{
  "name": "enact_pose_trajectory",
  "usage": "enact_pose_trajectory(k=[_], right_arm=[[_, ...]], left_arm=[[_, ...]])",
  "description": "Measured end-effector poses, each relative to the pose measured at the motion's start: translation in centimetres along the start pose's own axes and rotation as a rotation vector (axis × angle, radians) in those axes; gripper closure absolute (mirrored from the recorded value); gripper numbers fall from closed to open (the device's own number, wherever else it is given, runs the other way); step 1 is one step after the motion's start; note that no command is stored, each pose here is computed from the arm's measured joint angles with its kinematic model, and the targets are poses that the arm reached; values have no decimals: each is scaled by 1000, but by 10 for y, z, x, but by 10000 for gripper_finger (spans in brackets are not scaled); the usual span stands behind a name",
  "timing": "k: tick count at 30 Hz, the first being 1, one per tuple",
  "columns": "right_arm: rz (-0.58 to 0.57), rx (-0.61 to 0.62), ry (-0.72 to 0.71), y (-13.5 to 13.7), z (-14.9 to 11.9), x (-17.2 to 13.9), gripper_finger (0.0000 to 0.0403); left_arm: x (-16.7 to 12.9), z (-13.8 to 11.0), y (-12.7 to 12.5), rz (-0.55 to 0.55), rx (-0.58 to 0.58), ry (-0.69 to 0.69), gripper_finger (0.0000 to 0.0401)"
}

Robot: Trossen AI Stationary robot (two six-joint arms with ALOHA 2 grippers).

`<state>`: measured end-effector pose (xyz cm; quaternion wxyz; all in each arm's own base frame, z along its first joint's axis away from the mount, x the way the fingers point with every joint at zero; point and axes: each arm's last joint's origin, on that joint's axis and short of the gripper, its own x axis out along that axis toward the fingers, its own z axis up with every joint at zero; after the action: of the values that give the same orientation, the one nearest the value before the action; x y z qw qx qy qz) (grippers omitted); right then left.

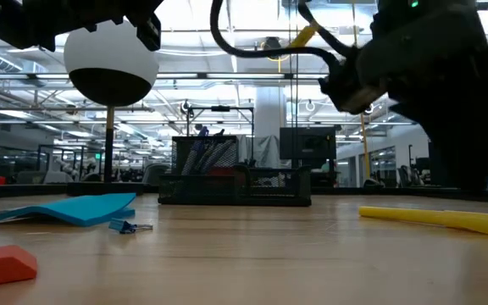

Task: Pick and place office supplies into organizer
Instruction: Put the yellow pen into the black desk organizer

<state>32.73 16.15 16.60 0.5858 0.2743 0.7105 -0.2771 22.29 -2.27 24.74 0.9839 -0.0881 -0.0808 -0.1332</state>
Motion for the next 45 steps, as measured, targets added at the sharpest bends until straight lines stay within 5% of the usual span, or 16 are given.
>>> enact_pose_trajectory(k=[7,23,30,45], right_arm=[[56,-6,-51,3,4,-3,328],[67,25,-98,4,7,-4,202],[123,47,-119,10,8,-4,207],[49,59,-92,2,22,4,237]], left_arm=[[0,0,0,0,0,0,338],[0,0,0,-1,0,1,339],[0,0,0,-1,0,1,338],[0,0,0,-1,0,1,339]])
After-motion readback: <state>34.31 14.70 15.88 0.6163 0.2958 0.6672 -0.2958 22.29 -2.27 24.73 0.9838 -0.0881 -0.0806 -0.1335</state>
